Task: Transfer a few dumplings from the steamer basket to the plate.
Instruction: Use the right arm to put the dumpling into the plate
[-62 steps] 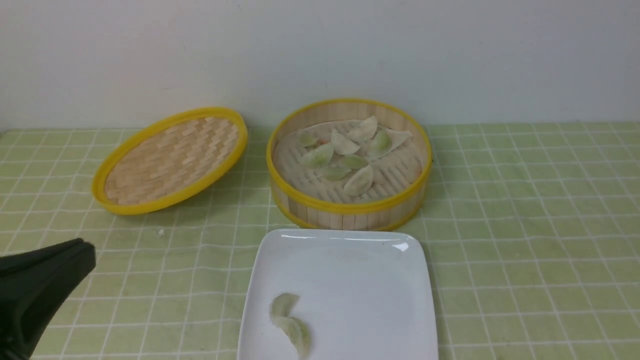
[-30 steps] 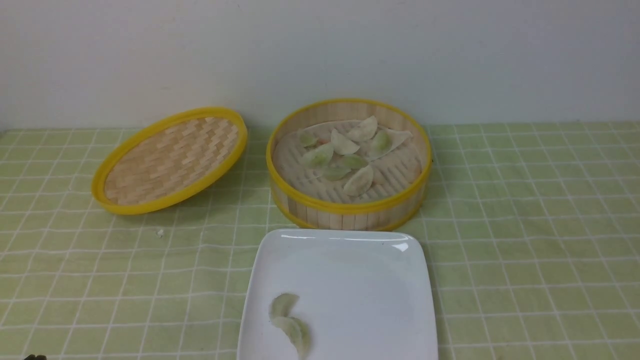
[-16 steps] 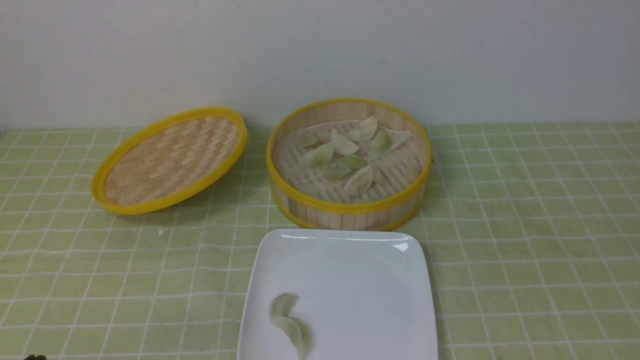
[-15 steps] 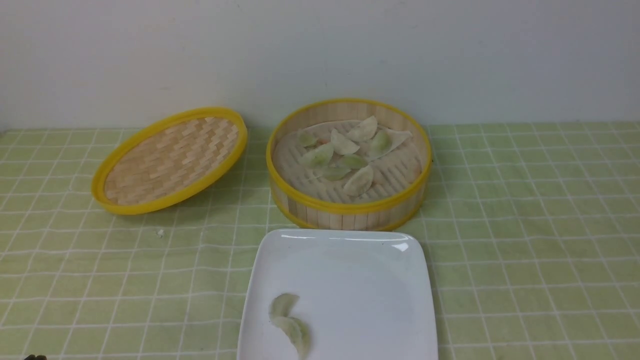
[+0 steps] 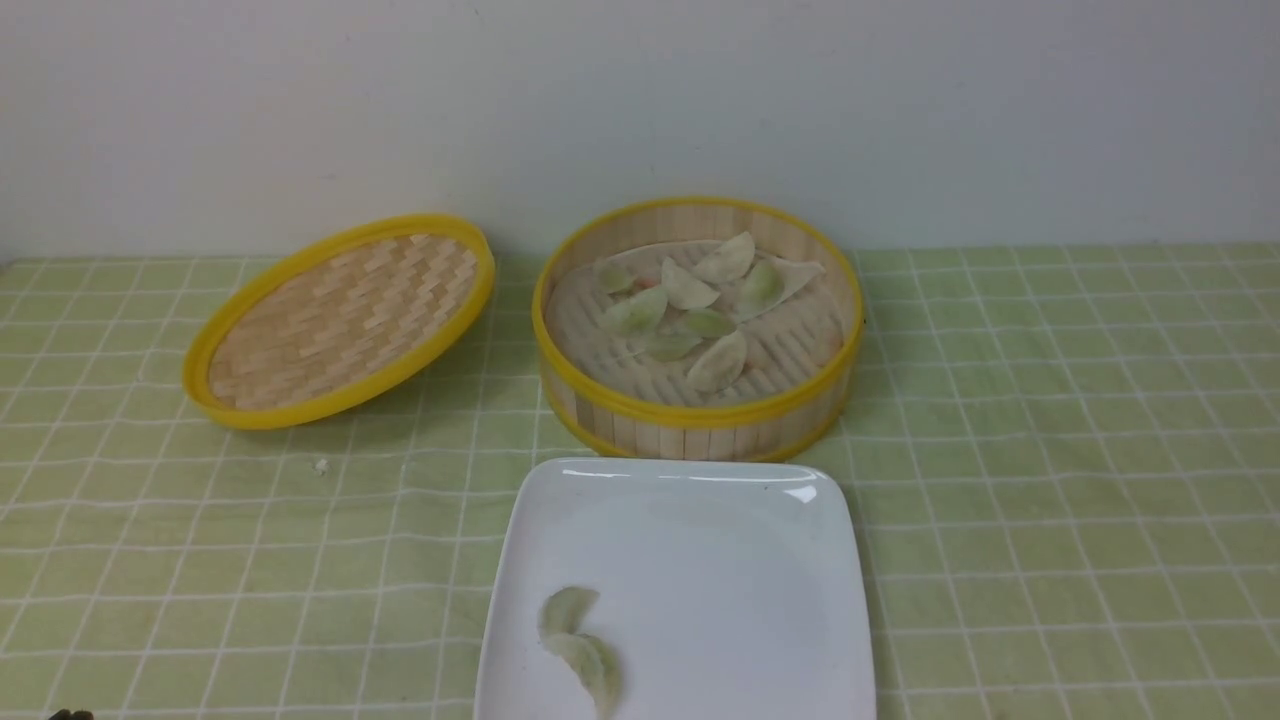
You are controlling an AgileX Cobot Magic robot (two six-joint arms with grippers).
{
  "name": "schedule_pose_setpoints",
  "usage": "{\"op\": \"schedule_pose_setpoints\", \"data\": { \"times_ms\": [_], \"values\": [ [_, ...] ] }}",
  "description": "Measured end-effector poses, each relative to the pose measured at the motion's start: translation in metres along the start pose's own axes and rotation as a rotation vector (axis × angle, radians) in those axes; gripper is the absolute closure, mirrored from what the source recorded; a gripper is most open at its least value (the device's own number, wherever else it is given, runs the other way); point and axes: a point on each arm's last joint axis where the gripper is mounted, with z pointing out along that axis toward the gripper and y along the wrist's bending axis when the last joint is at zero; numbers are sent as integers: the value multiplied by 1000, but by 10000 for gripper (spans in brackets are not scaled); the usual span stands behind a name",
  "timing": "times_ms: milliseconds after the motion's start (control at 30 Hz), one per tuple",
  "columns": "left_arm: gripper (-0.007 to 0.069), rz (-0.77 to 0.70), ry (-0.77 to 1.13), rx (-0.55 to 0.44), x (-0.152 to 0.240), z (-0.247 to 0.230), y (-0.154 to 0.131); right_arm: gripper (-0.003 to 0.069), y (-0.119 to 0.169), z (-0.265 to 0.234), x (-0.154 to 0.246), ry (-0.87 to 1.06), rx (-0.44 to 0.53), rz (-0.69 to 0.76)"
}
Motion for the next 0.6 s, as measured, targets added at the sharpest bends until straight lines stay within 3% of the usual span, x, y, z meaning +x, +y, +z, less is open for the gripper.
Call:
{"op": "schedule_pose_setpoints", "data": {
  "times_ms": [233,600],
  "values": [
    [631,0,0,0,0,0,0,673,-6,7,37,107,60,-44],
    [631,0,2,0,0,0,0,673,-50,-9,155,438,606,-92]
  ]
}}
